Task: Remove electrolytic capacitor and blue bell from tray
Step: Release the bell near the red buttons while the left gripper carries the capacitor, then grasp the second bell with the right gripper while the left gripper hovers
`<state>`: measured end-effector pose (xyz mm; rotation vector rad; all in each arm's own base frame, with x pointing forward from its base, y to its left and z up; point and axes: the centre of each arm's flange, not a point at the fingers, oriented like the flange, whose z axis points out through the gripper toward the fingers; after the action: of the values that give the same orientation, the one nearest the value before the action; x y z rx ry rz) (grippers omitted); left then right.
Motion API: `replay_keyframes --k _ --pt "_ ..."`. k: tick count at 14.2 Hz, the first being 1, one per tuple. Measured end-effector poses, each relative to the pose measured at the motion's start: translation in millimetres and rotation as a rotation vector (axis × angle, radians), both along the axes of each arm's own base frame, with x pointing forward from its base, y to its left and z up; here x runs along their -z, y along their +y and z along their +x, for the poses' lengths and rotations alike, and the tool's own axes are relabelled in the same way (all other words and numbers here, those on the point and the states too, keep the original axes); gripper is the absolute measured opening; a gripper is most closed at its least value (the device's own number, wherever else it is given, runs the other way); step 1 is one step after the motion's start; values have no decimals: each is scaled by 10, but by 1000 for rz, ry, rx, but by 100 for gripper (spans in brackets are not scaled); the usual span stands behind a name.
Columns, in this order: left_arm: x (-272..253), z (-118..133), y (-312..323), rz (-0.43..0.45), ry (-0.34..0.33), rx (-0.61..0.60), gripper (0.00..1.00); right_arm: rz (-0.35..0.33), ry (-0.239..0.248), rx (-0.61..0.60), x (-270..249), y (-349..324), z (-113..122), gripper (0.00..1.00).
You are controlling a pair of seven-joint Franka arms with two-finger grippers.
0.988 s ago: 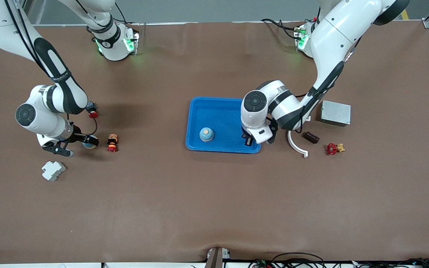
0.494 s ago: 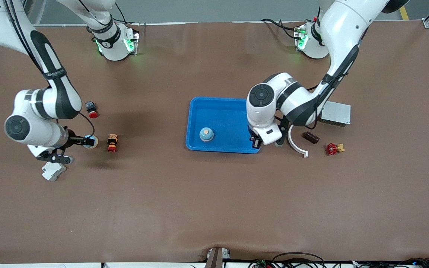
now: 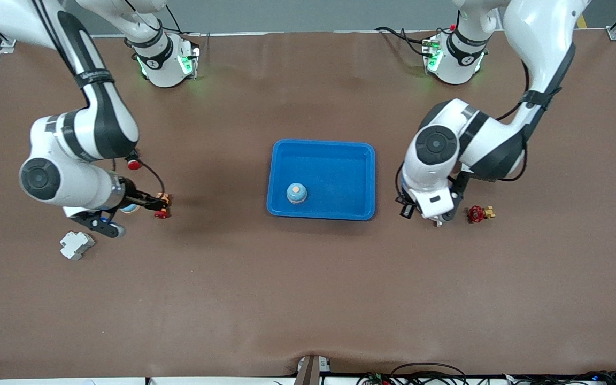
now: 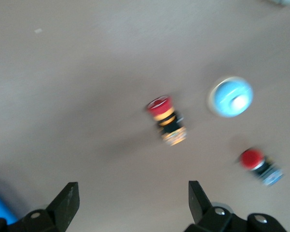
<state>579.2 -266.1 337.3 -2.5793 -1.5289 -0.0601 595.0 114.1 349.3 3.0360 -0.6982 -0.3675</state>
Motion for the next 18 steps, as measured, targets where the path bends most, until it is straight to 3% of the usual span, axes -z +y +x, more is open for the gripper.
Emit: replay_keyframes --k 4,9,13,18 --pt "18 199 630 14 58 73 34 -27 -41 97 -207 756 -169 100" --pt "-16 398 1391 0 88 172 34 -53 -88 241 -307 1759 -544 100" --pt "-6 494 2010 4 110 262 34 -27 -138 316 -253 2276 -750 100" --pt "-3 539 2450 -14 117 332 34 13 -162 387 178 2720 -867 100"
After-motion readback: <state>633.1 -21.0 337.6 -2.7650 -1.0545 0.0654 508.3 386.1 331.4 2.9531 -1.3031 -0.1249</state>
